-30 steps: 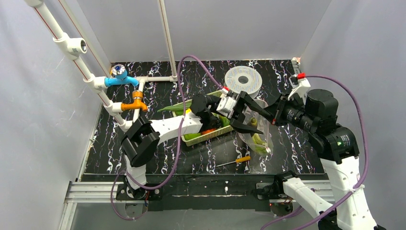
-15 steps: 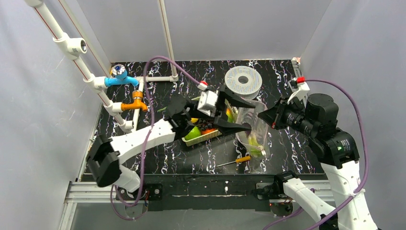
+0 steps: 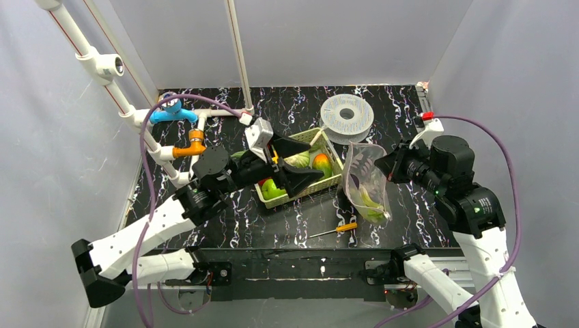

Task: Place the food in the zip-top bag and seal the zipper
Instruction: Pick up the fake vegetable from the bin, then place the fake vegetable in the zipper food storage bag.

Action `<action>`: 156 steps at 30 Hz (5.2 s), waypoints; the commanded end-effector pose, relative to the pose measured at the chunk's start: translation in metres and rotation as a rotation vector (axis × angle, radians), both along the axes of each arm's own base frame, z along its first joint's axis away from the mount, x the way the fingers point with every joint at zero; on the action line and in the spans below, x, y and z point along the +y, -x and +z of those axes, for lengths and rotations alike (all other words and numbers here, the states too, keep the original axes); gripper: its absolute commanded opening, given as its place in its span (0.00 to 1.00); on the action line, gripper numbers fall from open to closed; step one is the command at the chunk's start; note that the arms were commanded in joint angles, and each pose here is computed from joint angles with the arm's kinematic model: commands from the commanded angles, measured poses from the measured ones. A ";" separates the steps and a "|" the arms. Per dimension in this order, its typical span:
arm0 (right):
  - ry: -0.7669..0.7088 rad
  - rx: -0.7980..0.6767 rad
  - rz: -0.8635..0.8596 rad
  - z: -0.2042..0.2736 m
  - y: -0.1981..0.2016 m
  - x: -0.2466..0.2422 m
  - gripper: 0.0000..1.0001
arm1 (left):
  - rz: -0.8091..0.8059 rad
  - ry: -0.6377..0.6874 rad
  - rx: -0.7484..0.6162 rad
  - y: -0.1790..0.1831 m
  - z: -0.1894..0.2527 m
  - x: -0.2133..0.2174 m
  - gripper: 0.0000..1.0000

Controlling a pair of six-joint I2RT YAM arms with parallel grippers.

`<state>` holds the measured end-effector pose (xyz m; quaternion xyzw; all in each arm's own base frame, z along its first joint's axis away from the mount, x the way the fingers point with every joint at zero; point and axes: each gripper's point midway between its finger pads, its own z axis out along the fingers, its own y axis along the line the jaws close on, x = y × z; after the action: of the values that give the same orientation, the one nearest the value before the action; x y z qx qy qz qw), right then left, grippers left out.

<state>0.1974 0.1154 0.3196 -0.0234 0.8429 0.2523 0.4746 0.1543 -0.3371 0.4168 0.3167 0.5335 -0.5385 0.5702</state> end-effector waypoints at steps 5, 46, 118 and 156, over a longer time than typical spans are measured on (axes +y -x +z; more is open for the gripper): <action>0.071 -0.117 -0.143 0.019 -0.019 -0.026 0.01 | 0.502 -0.463 0.242 -0.065 -0.111 0.062 0.98; 0.151 -0.079 -0.116 -0.028 -0.038 -0.023 0.01 | 1.029 -1.047 0.319 -0.211 -0.249 0.108 0.74; 0.034 -0.108 -0.028 0.002 -0.019 -0.005 0.01 | -0.068 -0.088 -0.189 -0.001 -0.038 -0.103 0.00; 0.050 -0.099 -0.042 -0.004 -0.023 -0.007 0.01 | 0.292 -0.296 -0.233 -0.067 -0.077 -0.094 0.86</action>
<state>0.2145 0.1070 0.2909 -0.0265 0.8475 0.2116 0.4861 0.2321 -0.4565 0.2923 0.4047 0.5975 -0.3093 0.6193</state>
